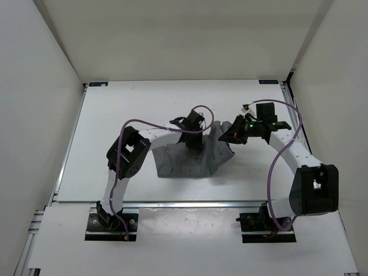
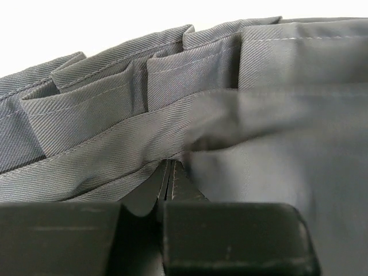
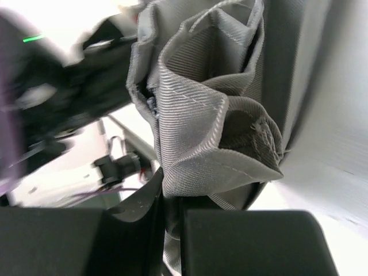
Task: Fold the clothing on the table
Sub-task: Fold the skirt
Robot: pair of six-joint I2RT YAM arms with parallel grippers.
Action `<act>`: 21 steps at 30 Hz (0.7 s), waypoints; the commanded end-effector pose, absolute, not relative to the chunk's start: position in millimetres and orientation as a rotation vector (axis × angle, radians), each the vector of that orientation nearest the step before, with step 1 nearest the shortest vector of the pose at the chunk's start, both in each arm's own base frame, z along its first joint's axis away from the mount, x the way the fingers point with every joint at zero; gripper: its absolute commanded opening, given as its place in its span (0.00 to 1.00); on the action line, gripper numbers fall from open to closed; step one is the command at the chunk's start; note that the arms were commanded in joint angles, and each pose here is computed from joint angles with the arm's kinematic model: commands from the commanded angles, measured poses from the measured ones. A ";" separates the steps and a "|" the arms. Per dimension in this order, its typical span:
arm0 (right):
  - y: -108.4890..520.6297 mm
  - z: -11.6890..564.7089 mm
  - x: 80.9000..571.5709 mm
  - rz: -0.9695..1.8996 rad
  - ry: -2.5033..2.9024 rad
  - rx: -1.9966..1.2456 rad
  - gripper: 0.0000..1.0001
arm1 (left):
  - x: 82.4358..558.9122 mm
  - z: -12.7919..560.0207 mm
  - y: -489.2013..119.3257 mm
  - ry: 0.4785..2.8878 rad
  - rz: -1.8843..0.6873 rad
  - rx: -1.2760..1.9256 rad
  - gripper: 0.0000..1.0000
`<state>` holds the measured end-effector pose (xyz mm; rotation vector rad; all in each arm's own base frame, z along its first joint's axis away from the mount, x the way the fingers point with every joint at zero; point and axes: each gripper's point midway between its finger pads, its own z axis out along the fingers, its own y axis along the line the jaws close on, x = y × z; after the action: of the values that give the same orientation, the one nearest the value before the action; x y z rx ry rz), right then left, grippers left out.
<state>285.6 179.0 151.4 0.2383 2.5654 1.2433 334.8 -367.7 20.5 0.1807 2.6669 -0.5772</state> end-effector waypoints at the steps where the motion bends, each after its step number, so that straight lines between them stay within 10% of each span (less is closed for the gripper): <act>1: 207.0 211.3 284.5 1.478 2.389 0.125 0.00 | 335.8 -0.6 -347.6 2.702 -0.429 0.161 0.00; 14: 224.2 238.2 282.0 1.608 2.300 0.114 0.00 | 348.3 18.5 -331.9 2.682 -0.449 0.093 0.00; 21: 206.3 229.4 280.1 1.540 2.318 0.165 0.00 | 383.9 120.7 -277.0 2.478 -0.504 -0.073 0.28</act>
<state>290.1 209.8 209.9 0.2308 2.3738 1.5037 364.5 -313.7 43.1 0.0194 2.6449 -0.5045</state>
